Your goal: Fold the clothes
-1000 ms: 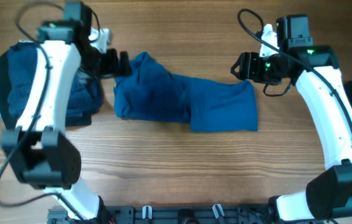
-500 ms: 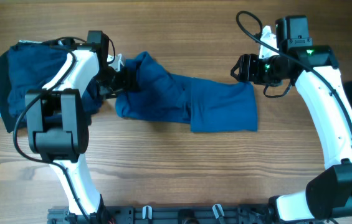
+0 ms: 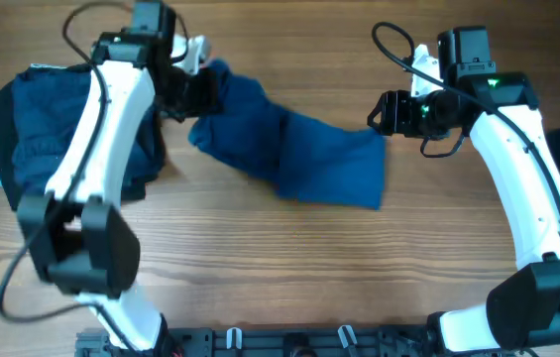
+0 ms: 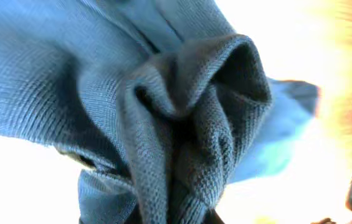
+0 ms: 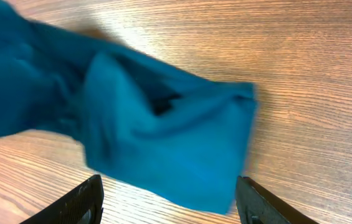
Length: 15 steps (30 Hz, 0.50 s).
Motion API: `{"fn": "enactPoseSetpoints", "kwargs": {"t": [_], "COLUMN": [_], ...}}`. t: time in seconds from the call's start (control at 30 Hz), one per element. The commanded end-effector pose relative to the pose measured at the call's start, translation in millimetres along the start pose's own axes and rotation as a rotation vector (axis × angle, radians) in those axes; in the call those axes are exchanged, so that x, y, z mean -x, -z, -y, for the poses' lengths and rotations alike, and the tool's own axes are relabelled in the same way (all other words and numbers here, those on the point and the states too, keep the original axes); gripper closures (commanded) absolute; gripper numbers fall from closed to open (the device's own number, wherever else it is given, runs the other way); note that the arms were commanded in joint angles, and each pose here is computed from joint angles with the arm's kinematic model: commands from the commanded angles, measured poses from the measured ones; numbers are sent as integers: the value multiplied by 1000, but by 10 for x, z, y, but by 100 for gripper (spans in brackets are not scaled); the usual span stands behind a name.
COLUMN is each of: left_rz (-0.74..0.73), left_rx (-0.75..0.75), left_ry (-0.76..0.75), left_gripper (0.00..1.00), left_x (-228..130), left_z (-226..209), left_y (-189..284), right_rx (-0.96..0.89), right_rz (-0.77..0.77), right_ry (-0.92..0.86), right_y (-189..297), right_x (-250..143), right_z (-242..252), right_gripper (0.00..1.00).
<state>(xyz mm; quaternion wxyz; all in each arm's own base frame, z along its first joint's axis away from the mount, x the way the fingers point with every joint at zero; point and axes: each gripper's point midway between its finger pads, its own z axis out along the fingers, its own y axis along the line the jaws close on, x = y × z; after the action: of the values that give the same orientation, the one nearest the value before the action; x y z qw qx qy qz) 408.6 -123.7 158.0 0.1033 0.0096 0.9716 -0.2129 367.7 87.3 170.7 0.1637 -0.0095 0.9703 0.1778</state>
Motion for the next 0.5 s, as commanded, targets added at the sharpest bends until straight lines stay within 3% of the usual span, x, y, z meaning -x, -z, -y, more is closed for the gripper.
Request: {"fn": "enactPoseSetpoints", "kwargs": {"t": [0.0, 0.17, 0.2, 0.23, 0.27, 0.37, 0.47], "left_rz": [25, -46, -60, -82, -105, -164, -152], "left_rx": [43, 167, 209, 227, 227, 197, 208], "left_ry": [-200, -383, -395, -408, -424, -496, -554], "left_gripper": [96, 95, 88, 62, 55, 43, 42], "left_x": [-164, -494, -562, -639, -714, -975, -1083], "left_z": [616, 1054, 1081, 1120, 1174, 1417, 1582], "left_y": [25, -507, -624, -742, -859, -1204, -1219], "right_rx": [-88, -206, -211, -217, -220, -226, -147], "right_rz": [12, 54, 56, 56, 53, 46, 29], "right_ry": [-75, -226, -243, -260, -277, -295, -177], "right_y": [54, 178, 202, 224, 243, 284, 257], "right_x": [18, 73, 70, 60, 47, 15, 22], "right_z": [173, 639, 704, 765, 816, 922, 783], "right_gripper": [31, 27, 26, 26, 26, 26, 26]}}
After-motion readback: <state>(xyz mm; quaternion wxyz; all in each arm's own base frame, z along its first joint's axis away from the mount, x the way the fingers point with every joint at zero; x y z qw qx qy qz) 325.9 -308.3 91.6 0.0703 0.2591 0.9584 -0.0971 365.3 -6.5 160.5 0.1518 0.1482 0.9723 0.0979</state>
